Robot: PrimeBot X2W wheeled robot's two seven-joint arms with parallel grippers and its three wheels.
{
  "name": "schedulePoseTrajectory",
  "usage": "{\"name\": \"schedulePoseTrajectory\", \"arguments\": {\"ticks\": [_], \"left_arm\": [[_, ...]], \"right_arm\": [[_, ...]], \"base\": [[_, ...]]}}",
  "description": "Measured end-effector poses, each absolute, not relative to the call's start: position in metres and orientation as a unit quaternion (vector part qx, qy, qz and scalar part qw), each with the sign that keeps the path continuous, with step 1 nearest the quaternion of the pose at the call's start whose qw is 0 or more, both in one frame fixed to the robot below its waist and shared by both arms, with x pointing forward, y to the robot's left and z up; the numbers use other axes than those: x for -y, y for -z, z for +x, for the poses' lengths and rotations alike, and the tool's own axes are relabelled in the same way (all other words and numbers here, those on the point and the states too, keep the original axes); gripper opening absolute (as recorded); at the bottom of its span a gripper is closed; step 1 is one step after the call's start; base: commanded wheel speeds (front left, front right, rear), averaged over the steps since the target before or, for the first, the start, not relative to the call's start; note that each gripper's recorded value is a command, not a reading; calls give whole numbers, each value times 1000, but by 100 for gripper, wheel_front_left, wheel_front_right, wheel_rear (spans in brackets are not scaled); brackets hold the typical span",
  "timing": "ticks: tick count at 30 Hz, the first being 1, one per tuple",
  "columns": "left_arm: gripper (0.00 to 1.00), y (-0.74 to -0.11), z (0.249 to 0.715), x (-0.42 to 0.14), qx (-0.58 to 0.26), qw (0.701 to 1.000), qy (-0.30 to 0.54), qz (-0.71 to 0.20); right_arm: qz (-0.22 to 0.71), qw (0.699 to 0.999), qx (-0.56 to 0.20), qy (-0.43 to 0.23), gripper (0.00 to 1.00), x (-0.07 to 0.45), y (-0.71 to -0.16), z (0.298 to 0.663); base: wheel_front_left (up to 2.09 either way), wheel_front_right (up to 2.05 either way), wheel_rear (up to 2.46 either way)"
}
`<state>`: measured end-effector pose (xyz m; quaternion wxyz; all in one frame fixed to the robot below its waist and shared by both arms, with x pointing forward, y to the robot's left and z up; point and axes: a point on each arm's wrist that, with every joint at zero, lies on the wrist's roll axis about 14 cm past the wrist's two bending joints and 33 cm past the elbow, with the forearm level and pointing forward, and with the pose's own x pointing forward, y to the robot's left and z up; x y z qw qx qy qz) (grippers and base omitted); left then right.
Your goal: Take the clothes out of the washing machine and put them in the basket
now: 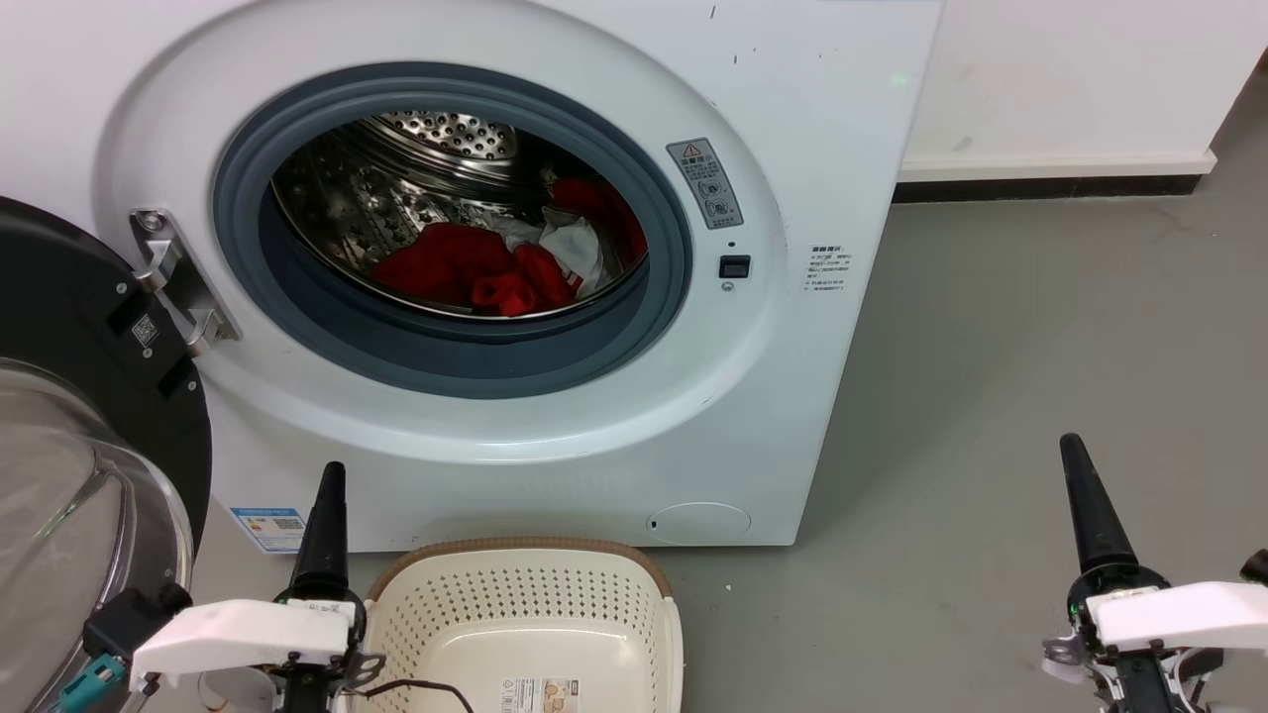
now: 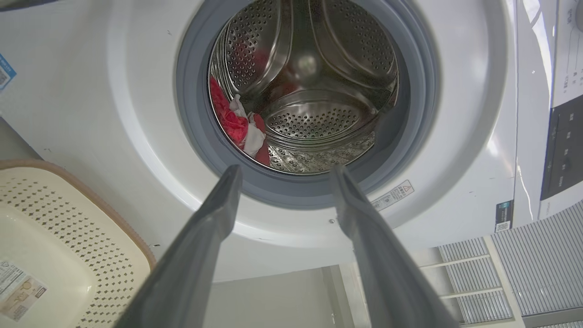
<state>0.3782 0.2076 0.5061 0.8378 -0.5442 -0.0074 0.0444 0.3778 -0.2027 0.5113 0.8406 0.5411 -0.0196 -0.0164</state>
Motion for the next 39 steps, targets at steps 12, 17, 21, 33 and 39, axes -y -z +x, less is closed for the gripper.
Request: {"name": "schedulePoseTrajectory", "arguments": {"ticks": [12, 17, 21, 33, 39], "left_arm": [[100, -513, 376, -202, 11, 899, -47, -435], [100, -517, 376, -199, 15, 919, -45, -393], [100, -518, 375, -198, 18, 931, -46, -361], [100, -523, 373, -194, 28, 962, -46, -267], [100, -526, 372, -193, 35, 971, -46, -230]], "right_arm": [[418, 907, 40, -16, 100, 188, -531, 376], [372, 927, 46, -25, 100, 182, -536, 375], [340, 939, 46, -28, 100, 180, -535, 374], [246, 967, 49, -40, 100, 171, -535, 370], [210, 975, 55, -46, 100, 168, -537, 368]], "base": [[0, 0, 0], [0, 0, 0], [0, 0, 0], [0, 0, 0], [0, 0, 0]]}}
